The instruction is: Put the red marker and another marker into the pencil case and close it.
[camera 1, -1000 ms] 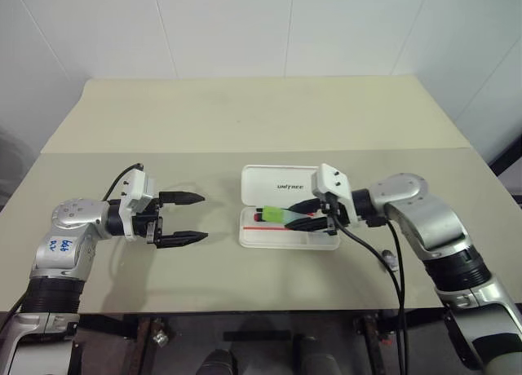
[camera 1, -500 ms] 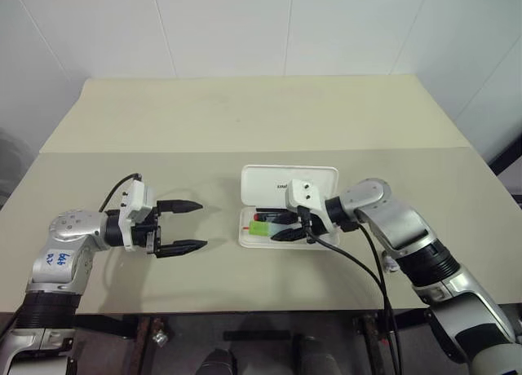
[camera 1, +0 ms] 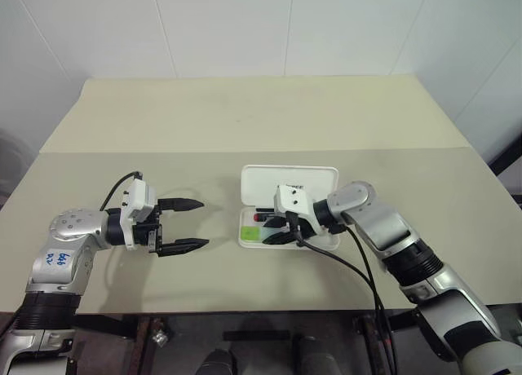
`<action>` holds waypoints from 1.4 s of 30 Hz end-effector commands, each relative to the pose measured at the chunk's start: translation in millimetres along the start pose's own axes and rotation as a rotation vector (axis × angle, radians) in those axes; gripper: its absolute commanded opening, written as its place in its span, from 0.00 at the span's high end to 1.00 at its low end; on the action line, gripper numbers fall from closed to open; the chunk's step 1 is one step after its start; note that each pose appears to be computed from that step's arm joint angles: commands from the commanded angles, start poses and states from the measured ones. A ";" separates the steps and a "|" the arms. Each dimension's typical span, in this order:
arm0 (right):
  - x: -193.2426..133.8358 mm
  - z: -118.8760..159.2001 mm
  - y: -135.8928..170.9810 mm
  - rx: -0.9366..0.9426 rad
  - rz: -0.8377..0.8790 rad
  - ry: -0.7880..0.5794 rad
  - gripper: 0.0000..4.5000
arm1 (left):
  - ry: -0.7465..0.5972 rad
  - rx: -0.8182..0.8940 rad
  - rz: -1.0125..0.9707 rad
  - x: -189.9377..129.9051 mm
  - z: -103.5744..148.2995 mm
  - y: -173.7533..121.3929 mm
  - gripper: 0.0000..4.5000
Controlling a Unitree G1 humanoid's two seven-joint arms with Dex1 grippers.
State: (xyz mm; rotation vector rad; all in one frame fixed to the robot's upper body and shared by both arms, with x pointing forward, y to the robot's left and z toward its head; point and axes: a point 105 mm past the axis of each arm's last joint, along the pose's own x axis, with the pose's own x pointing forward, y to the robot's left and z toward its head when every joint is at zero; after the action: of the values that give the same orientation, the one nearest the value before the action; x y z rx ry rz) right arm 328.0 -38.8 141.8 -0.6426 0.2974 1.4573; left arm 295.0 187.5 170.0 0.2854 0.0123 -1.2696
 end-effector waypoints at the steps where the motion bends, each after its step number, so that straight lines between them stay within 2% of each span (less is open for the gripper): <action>1: -1.5 8.7 -3.2 -0.056 -0.002 -0.004 0.76 | -0.016 0.030 0.021 -6.5 9.4 1.5 0.00; 6: -6.1 5.7 -5.1 -0.061 -0.003 0.011 0.76 | -0.016 0.029 0.025 -7.1 9.1 1.1 0.00; 8: -7.8 6.2 -4.9 -0.065 0.001 0.013 0.59 | -0.016 0.029 0.027 -7.4 8.9 1.4 0.00; 11: -9.1 10.1 -4.6 -0.074 0.004 0.007 0.39 | -0.017 0.033 0.027 -6.9 9.8 3.0 0.00; 15: -9.9 22.7 -7.6 -0.092 -0.006 -0.028 0.05 | -0.019 0.037 0.025 -5.4 10.8 5.0 0.00; 16: -10.5 26.3 -8.6 -0.096 -0.011 -0.039 0.01 | -0.019 0.038 0.023 -4.8 10.7 5.2 0.00; 23: -23.1 46.4 -6.2 -0.091 -0.025 -0.126 0.01 | -0.033 0.029 0.002 1.8 9.3 3.9 0.00; 27: -39.9 52.3 27.0 -0.107 0.065 -0.235 0.01 | -0.059 0.033 -0.031 10.7 10.9 0.5 0.00; 30: -53.1 46.6 46.1 -0.106 0.083 -0.261 0.01 | -0.079 0.038 -0.060 19.4 14.8 -1.9 0.00; 35: -82.3 33.7 49.2 0.013 -0.123 -0.333 0.01 | -0.081 0.040 -0.153 37.4 18.4 -11.4 0.00; 39: -111.5 4.5 55.8 0.118 -0.329 -0.300 0.01 | -0.120 0.039 -0.195 52.2 25.8 -14.0 0.00; 42: -140.9 -18.5 57.5 0.190 -0.545 -0.273 0.01 | -0.144 0.042 -0.237 63.2 26.7 -18.2 0.00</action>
State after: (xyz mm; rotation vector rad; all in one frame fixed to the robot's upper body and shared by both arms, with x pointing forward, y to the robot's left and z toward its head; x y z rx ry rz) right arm 262.0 -156.3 172.5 -0.2867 0.1186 1.0381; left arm 296.5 123.9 173.4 0.2106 -0.0639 -1.4909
